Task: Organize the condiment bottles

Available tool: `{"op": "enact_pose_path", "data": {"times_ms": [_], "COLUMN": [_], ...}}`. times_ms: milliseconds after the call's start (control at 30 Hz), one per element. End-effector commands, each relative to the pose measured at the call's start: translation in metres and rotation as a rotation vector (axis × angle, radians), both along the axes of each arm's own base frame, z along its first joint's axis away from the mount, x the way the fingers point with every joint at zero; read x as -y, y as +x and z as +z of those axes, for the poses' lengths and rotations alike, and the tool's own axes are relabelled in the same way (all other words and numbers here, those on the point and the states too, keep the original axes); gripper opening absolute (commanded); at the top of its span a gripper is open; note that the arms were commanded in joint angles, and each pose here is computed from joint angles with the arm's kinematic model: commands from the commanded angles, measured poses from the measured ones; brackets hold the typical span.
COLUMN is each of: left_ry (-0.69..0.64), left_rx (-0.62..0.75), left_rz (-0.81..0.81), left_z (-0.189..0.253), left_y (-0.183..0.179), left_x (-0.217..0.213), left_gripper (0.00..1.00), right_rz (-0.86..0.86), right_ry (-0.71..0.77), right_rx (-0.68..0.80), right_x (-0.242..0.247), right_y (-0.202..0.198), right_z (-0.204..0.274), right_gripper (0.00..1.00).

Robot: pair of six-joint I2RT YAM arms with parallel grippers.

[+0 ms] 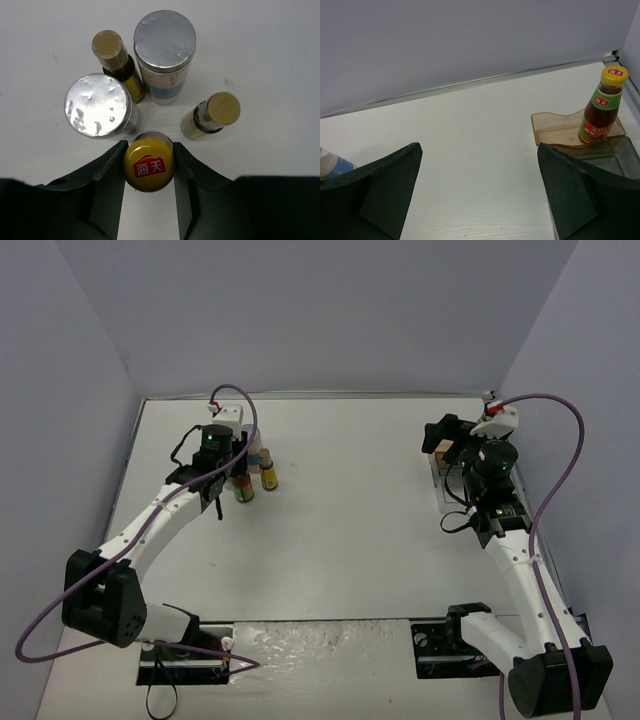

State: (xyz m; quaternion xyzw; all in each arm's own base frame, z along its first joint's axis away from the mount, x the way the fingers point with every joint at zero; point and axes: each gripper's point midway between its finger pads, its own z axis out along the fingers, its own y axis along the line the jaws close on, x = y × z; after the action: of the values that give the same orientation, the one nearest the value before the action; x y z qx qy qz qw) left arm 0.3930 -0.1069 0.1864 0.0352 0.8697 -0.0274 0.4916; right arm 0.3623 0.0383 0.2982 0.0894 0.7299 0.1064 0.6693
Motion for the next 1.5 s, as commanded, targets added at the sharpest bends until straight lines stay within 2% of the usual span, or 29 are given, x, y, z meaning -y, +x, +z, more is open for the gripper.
{"op": "enact_pose_path", "data": {"times_ms": [0,200,400,833,900,1200,1267,1400,1433,1467], "left_ry": [-0.073,-0.078,-0.114,-0.185,-0.200,-0.190,-0.189,-0.182,-0.179,-0.179], "left_rx": [0.185,0.172,0.201,0.276,0.286,0.240,0.231,0.213,0.209,0.207], "left_rz": [-0.022,-0.087,-0.199,-0.406,-0.425,-0.472,-0.475,-0.481,-0.483,-0.484], "left_z": [0.075,0.078,0.091,0.117,0.124,0.095,0.091,0.080,0.078,0.077], "left_y": [-0.015,-0.046,-0.057,-0.023,-0.018,-0.002,-0.001,0.001,0.000,0.000], "left_x": [0.004,0.023,0.082,0.214,0.228,0.269,0.273,0.278,0.279,0.279], "left_gripper": [0.00,0.00,0.00,0.00,0.00,0.00,0.02,0.16,0.24,0.24], "right_rz": [0.016,0.018,0.022,0.031,0.033,0.042,0.047,0.051,0.054,0.056], "right_ry": [0.002,0.002,0.006,-0.026,-0.039,-0.064,-0.067,-0.071,-0.074,-0.074], "right_rx": [0.120,0.123,0.127,0.123,0.115,0.105,0.102,0.100,0.100,0.100], "right_x": [-0.005,-0.005,-0.006,-0.005,-0.005,-0.008,-0.009,-0.010,-0.011,-0.011], "right_y": [0.000,0.000,-0.003,-0.021,-0.023,-0.027,-0.026,-0.026,-0.026,-0.026], "right_z": [0.035,0.036,0.038,0.042,0.039,0.033,0.032,0.031,0.031,0.031], "right_gripper": [0.97,0.97,0.97,0.97,0.97,0.97,0.97,0.97,0.97,0.97]}}
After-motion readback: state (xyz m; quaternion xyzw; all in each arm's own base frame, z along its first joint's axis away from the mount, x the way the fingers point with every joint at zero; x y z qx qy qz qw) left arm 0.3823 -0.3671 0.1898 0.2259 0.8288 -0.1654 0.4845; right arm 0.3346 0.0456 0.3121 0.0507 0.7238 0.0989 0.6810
